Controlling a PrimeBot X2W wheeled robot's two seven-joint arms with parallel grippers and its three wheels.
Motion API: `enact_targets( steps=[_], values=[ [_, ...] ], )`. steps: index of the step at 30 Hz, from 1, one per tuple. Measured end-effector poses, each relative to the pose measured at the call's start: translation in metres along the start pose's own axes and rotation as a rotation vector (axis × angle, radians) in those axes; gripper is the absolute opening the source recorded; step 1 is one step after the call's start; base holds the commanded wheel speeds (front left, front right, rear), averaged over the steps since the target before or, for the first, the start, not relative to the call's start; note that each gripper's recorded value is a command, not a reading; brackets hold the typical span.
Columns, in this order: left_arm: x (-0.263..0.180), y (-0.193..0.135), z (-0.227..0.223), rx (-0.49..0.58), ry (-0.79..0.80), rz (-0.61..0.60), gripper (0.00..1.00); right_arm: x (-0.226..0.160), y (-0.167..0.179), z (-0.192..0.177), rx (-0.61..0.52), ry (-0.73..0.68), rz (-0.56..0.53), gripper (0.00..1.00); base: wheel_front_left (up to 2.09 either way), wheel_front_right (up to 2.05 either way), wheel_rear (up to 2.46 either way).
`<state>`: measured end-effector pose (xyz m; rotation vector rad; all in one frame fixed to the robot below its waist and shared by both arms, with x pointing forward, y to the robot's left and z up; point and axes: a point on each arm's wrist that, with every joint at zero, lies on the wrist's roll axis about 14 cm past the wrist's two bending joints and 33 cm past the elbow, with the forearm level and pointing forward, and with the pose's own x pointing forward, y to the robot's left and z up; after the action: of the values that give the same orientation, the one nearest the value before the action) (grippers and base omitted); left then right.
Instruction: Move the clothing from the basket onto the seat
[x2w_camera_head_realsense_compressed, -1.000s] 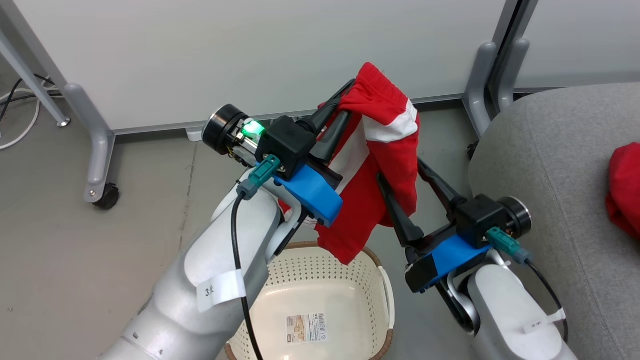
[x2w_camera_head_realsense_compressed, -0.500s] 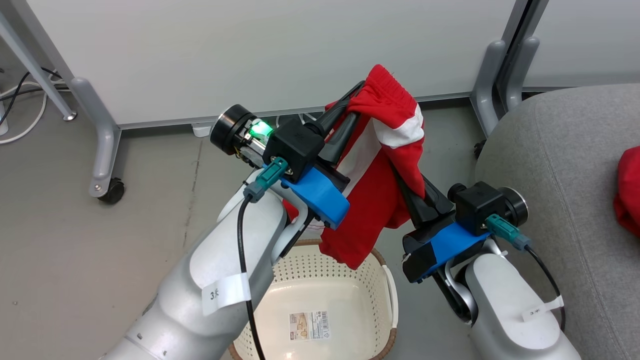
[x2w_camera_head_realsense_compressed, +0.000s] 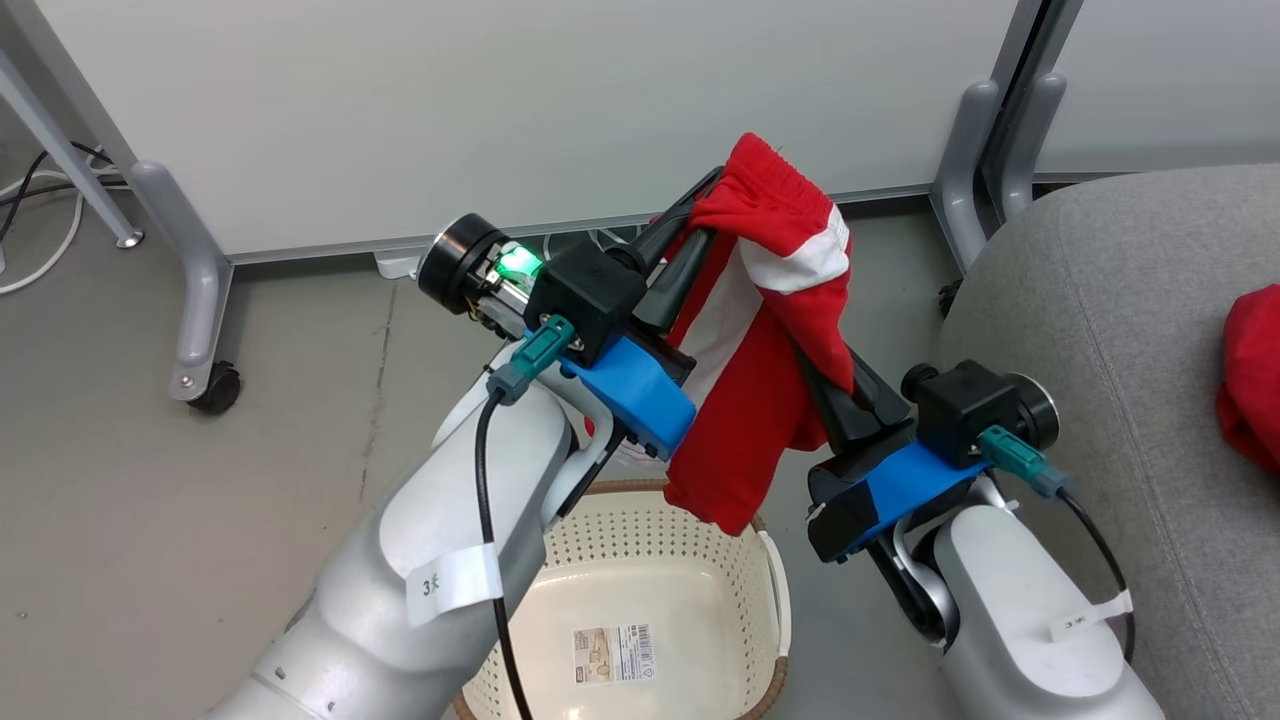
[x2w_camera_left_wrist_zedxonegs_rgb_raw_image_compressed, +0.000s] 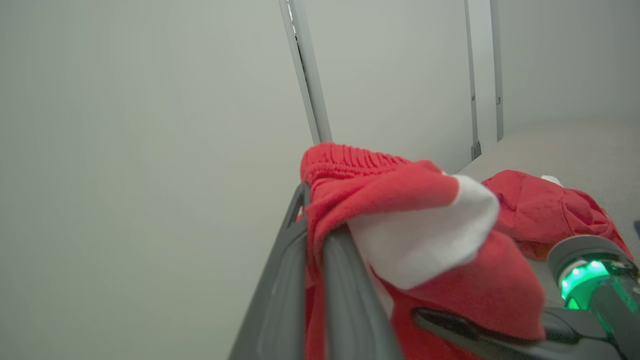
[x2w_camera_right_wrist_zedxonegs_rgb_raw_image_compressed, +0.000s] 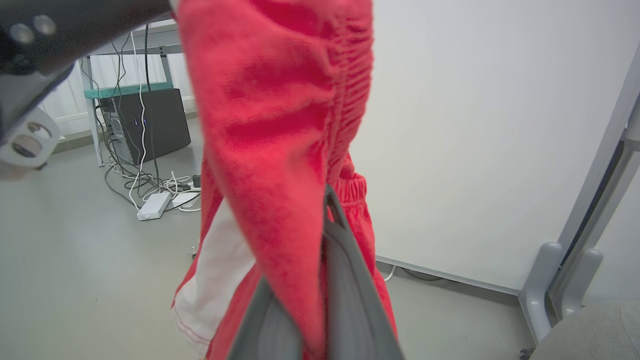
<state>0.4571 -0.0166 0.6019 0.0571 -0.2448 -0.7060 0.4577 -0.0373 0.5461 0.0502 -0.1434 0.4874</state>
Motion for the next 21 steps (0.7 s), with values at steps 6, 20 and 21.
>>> enact_targets(
  steps=[6,20,21],
  values=[
    [-0.003,-0.003,-0.01,-0.009,0.031,-0.004,1.0,-0.001,-0.008,0.004,0.022,-0.015,-0.028,0.0,0.0,0.0,0.0],
    [-0.003,-0.016,-0.032,-0.041,0.08,-0.043,1.0,-0.004,-0.041,0.006,0.045,-0.033,-0.128,0.0,0.0,0.0,0.0],
    [-0.002,-0.017,-0.034,-0.044,0.082,-0.046,1.0,-0.005,-0.045,0.006,0.046,-0.034,-0.139,0.0,0.0,0.0,0.0]
  ],
)
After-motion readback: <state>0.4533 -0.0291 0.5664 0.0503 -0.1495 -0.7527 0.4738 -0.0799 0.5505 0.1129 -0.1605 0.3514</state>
